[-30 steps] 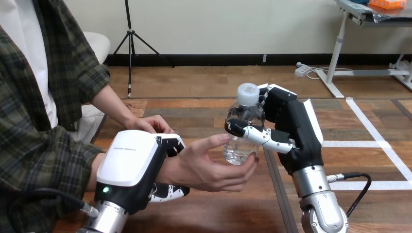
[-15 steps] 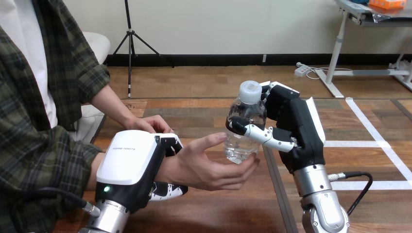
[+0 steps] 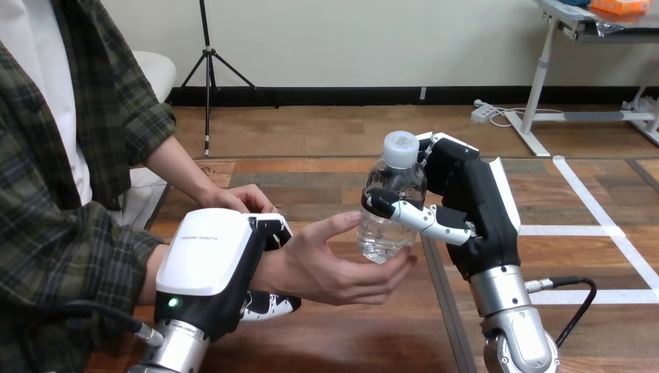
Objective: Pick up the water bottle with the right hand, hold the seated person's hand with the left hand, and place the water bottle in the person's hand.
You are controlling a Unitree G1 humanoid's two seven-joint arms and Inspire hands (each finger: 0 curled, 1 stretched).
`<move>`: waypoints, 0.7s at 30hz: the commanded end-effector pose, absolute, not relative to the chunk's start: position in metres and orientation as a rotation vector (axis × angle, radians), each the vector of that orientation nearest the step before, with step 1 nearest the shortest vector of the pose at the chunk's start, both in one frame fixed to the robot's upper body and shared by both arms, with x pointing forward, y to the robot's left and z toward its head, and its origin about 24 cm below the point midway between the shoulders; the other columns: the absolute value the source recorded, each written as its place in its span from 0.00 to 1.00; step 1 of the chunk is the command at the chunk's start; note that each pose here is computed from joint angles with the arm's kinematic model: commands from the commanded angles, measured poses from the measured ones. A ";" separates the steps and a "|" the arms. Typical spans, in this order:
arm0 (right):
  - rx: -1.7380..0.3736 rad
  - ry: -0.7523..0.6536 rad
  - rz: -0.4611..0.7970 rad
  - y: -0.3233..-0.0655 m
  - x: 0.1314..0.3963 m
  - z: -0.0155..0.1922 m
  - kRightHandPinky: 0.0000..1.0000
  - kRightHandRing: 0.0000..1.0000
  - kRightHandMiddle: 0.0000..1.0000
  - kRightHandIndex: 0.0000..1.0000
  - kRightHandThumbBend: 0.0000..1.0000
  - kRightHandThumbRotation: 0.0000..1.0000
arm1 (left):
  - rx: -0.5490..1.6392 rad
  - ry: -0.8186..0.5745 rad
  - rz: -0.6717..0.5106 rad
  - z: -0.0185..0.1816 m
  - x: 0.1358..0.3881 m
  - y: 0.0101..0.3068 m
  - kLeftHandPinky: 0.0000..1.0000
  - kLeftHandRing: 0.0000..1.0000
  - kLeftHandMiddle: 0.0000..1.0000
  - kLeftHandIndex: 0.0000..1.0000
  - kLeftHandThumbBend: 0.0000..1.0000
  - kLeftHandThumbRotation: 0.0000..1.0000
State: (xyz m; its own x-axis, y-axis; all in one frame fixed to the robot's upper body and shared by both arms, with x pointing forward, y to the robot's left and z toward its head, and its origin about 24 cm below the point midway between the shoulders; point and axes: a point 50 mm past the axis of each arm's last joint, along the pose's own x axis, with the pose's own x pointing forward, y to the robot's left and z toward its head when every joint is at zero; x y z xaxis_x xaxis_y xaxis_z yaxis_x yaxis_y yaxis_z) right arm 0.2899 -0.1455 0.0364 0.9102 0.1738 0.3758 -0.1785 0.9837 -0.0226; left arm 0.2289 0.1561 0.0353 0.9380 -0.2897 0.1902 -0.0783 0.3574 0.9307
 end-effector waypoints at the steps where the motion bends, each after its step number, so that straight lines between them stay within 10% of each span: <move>1: 0.030 -0.504 0.186 -0.141 0.300 0.064 0.38 0.41 0.46 0.47 0.60 0.00 | 1.214 -0.431 -0.110 0.053 0.241 0.150 0.43 0.45 0.47 0.47 0.92 0.00; 21: 0.034 -0.500 0.181 -0.140 0.301 0.064 0.38 0.41 0.46 0.47 0.60 0.00 | 1.214 -0.419 -0.114 0.051 0.241 0.150 0.42 0.43 0.45 0.44 0.93 0.00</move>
State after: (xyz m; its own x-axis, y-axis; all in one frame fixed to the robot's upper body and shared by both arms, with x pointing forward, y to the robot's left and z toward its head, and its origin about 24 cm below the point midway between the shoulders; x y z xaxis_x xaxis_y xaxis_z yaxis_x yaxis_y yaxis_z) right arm 0.2901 -0.1454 0.0360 0.9119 0.1740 0.3717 -0.1790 0.9836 -0.0213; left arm 0.2298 0.1556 0.0356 0.9383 -0.2920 0.1854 -0.0743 0.3533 0.9325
